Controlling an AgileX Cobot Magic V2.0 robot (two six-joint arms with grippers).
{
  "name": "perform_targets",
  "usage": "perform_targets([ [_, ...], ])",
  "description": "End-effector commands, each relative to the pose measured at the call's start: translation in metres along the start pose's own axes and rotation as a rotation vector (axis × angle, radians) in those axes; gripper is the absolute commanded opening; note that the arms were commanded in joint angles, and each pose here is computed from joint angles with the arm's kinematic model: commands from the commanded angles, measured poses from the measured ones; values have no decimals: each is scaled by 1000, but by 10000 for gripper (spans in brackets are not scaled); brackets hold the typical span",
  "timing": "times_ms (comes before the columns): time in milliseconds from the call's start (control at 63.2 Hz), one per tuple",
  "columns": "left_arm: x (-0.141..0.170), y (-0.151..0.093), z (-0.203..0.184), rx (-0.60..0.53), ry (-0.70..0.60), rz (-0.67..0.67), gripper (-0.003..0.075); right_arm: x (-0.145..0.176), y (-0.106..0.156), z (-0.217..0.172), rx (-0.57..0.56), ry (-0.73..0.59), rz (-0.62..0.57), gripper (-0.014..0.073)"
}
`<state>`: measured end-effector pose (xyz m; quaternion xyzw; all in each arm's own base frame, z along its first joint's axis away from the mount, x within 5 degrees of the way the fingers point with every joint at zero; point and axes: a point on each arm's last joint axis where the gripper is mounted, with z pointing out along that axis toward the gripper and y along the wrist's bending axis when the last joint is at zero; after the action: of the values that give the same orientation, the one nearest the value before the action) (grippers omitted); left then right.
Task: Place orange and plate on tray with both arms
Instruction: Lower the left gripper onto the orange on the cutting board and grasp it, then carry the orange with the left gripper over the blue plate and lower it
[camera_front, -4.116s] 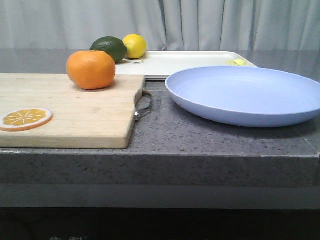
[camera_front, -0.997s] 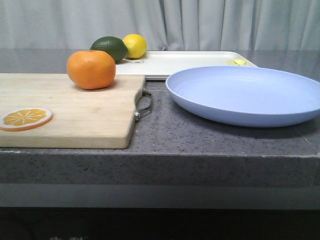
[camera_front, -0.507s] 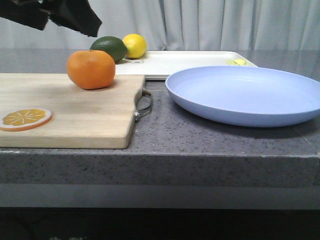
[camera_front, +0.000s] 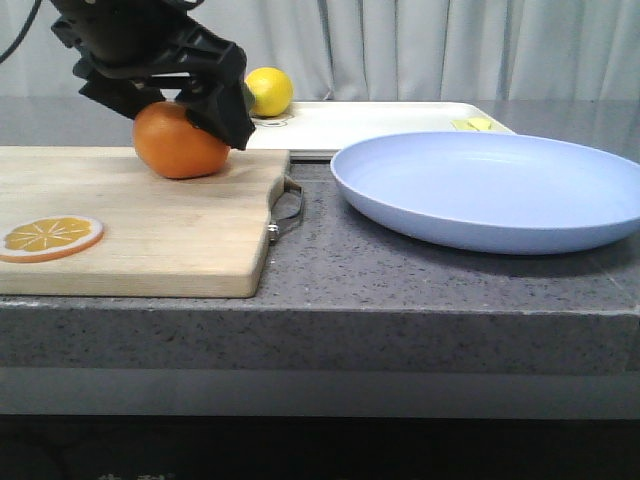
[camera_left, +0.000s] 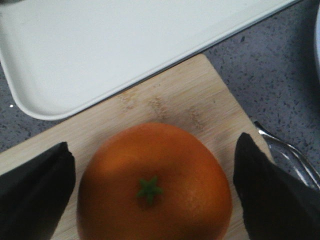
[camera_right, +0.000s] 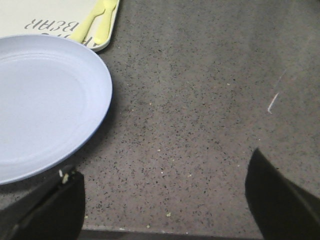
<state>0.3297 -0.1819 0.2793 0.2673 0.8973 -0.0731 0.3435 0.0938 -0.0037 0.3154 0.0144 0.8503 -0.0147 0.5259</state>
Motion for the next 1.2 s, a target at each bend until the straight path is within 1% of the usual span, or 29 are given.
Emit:
perform_targets([
  [0, -18, -1, -19, -3, -108, 6, 623, -13, 0, -2, 3, -80, -11, 653],
  [79, -18, -1, -18, -3, -102, 6, 617, -13, 0, -2, 3, -80, -11, 653],
  [142, -18, -1, -18, -3, -102, 6, 584, -13, 0, -2, 3, -80, -11, 653],
  [190, -17, -1, -18, -2, -95, 6, 536, -13, 0, -2, 3, -80, -11, 653],
  [253, -16, -2, -17, -1, -80, 6, 447, -13, 0, -2, 3, -80, -11, 653],
  [332, -15, -2, -18, 0, -61, 6, 377, -13, 0, -2, 3, -80, -11, 653],
  [348, -15, -2, -18, 0, -60, 6, 372, -13, 0, -2, 3, -80, -11, 653],
  [507, -27, -4, -29, 10, -70, 5, 372, -13, 0, -2, 3, -80, -11, 653],
  [617, -42, -19, -41, 35, -110, 35, 372, -13, 0, -2, 3, -80, -11, 653],
  [823, -67, -61, -49, 106, -166, 121, 372, -13, 0, -2, 3, -80, -11, 653],
  [1077, -87, -116, -29, 190, -159, 205, 372, -13, 0, -2, 3, -80, -11, 653],
  [1187, -91, -135, -17, 214, -146, 231, 372, -13, 0, -2, 3, -80, -11, 653],
])
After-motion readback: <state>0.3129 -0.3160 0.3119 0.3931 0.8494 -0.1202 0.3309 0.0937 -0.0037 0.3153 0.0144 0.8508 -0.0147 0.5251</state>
